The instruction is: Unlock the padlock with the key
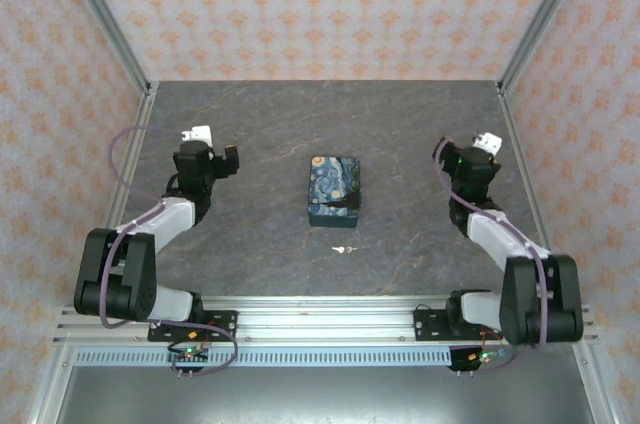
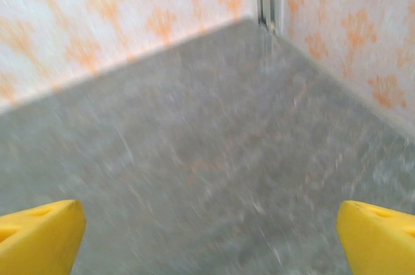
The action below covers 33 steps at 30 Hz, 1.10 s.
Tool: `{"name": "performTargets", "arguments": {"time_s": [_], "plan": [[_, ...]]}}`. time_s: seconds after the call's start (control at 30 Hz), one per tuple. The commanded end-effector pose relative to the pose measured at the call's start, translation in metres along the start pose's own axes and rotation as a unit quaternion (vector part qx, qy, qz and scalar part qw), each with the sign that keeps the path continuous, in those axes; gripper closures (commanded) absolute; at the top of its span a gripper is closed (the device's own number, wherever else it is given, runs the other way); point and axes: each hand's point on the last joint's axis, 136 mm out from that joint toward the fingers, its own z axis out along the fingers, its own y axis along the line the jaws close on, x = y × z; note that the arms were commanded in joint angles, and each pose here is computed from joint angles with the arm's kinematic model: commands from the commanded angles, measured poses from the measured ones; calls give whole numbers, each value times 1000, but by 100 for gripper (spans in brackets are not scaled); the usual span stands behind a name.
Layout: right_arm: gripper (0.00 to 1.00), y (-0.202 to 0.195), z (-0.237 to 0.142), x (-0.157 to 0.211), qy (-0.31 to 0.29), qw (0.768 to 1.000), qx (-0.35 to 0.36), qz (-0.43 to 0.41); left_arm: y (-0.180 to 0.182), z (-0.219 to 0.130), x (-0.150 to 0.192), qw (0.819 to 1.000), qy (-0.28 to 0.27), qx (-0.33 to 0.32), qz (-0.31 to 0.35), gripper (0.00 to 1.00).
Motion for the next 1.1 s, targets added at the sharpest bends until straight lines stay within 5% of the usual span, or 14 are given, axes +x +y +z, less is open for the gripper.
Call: {"name": "performTargets", "arguments": {"time_s": [0.0,0.13,0.37,0.77,1.07], "plan": [[1,17,-18,15,77,993,-50,77,7,-12,0,997,62,-19,-36,0],[5,59,-42,39,181,963,-155,125,-7,-27,-13,991,98,2,-93,0],[16,99,-94,122,329,919,-192,98,-54,-55,-12,978,152,68,-129,0],[19,158,-130,203,390,895,-205,65,-79,-72,-7,957,184,111,-193,0],[21,266,-166,223,429,855,-291,31,-86,-75,-12,951,192,124,-209,0]]}}
